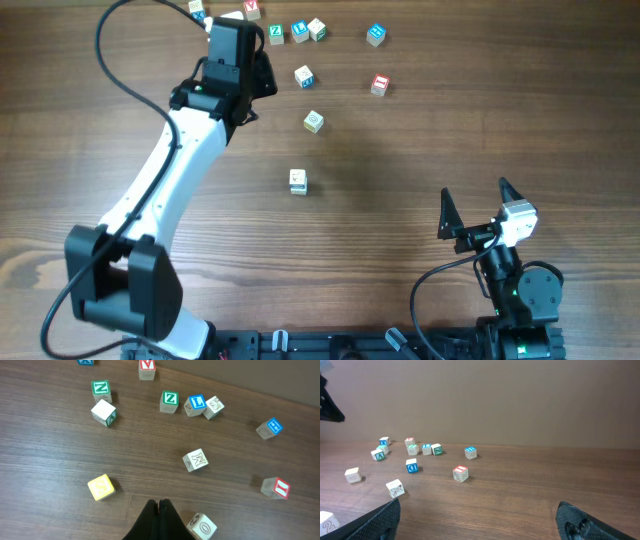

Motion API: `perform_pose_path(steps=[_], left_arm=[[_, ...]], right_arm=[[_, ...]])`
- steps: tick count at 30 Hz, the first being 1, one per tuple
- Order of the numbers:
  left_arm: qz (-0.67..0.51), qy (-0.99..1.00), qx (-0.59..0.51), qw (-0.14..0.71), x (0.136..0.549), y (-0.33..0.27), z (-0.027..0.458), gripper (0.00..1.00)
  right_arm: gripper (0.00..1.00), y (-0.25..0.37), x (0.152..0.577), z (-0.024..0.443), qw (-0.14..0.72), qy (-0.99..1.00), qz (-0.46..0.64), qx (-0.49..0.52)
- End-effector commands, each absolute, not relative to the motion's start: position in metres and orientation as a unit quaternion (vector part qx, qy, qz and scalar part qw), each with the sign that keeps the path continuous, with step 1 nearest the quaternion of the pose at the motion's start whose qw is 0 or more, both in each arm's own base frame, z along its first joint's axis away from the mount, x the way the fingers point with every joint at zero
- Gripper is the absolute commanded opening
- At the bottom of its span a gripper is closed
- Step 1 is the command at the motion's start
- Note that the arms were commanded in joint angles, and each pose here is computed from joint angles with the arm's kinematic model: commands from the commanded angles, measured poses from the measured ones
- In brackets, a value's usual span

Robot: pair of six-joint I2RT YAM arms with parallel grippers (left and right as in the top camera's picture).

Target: Form a tower

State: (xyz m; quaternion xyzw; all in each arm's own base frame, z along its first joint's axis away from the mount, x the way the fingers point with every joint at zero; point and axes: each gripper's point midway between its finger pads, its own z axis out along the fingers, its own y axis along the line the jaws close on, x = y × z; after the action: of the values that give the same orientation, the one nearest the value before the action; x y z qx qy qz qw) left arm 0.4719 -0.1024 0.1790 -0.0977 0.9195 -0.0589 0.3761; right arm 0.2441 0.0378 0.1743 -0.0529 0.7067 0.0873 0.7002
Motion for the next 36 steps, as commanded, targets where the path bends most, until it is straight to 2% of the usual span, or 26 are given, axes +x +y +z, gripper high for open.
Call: perform_pose_path(steps=[1, 11, 18, 20, 24, 25, 26, 28, 29, 36], left_arm=[[-0.049, 0.923, -0.099, 0.368, 0.485, -0.103, 0.157, 0.06], [-0.042, 0.939, -0.094, 0.327, 0.496, -0.109, 0.096, 0.04], [-0.038, 0.944, -0.092, 0.316, 0.497, -0.109, 0.082, 0.04], [-0.053, 0.945, -0.087, 0.312, 0.496, -0.115, 0.081, 0.07], [-0.121, 0.947, 0.018, 0.297, 0.49, -0.148, 0.083, 0.11], [-0.139, 0.945, 0.043, 0.293, 0.487, -0.157, 0.084, 0.17], [-0.147, 0.944, 0.056, 0.291, 0.486, -0.16, 0.084, 0.39], [-0.147, 0.945, 0.056, 0.287, 0.484, -0.161, 0.082, 0.55], [-0.149, 0.946, 0.057, 0.284, 0.483, -0.162, 0.081, 0.71], [-0.154, 0.954, 0.078, 0.245, 0.471, -0.183, 0.047, 0.76]], right_arm=[[1.0, 0.036, 0.244, 0.176, 0.704, 0.704, 0.086, -0.048], [1.0, 0.036, 0.244, 0.176, 0.704, 0.704, 0.086, -0.048], [1.0, 0.036, 0.244, 0.176, 0.704, 0.704, 0.086, -0.048], [1.0, 0.036, 0.244, 0.176, 0.704, 0.704, 0.086, -0.048], [1.0, 0.036, 0.244, 0.176, 0.704, 0.704, 0.086, -0.048], [1.0, 0.036, 0.244, 0.176, 0.704, 0.704, 0.086, -0.048], [1.0, 0.036, 0.244, 0.176, 0.704, 0.704, 0.086, -0.048], [1.0, 0.036, 0.244, 0.176, 0.704, 0.704, 0.086, -0.048], [1.0, 0.036, 0.244, 0.176, 0.704, 0.704, 0.086, -0.048], [1.0, 0.036, 0.244, 0.176, 0.704, 0.704, 0.086, -0.048]])
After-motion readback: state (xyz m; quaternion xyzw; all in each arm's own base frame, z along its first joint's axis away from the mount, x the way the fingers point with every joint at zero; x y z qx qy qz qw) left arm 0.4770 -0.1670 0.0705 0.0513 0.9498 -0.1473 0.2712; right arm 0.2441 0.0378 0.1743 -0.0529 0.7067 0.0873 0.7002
